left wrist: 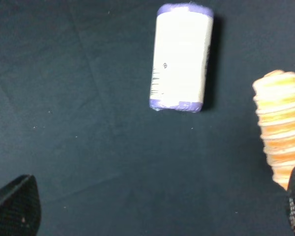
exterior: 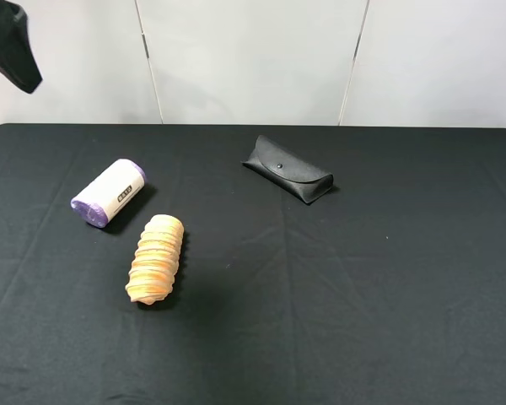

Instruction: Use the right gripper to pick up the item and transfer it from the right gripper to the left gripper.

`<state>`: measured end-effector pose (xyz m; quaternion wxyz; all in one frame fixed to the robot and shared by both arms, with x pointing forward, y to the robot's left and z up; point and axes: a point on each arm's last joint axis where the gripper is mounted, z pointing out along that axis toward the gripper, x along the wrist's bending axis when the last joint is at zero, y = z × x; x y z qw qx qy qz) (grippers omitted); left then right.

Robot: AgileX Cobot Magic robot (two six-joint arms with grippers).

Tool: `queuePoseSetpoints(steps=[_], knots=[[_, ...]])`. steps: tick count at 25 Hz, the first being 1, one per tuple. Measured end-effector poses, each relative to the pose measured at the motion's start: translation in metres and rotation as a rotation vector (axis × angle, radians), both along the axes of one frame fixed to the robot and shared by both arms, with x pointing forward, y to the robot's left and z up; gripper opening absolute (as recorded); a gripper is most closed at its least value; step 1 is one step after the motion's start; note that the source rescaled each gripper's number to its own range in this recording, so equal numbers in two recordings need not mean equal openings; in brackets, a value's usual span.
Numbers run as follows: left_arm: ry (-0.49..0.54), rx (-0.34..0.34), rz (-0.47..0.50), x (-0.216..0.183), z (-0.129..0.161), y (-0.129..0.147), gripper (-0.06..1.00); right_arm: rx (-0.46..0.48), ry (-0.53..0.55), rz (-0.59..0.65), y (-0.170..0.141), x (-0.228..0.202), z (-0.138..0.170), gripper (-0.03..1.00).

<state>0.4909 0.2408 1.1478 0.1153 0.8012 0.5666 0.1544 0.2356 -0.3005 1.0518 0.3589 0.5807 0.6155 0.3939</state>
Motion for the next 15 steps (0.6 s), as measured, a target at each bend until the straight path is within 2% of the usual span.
queuePoseSetpoints(steps=[3,7,15], knots=[[-0.009,-0.046,-0.001,-0.018,0.004,0.001,1.0,0.0,0.0,0.0,0.0,0.0,0.0,0.99],[0.012,-0.071,-0.001,-0.043,-0.005,0.005,1.0,0.0,0.0,0.0,0.0,0.0,0.0,0.99],[0.11,-0.048,0.002,-0.108,-0.056,0.023,0.99,0.0,-0.001,0.0,0.0,0.0,0.0,0.99]])
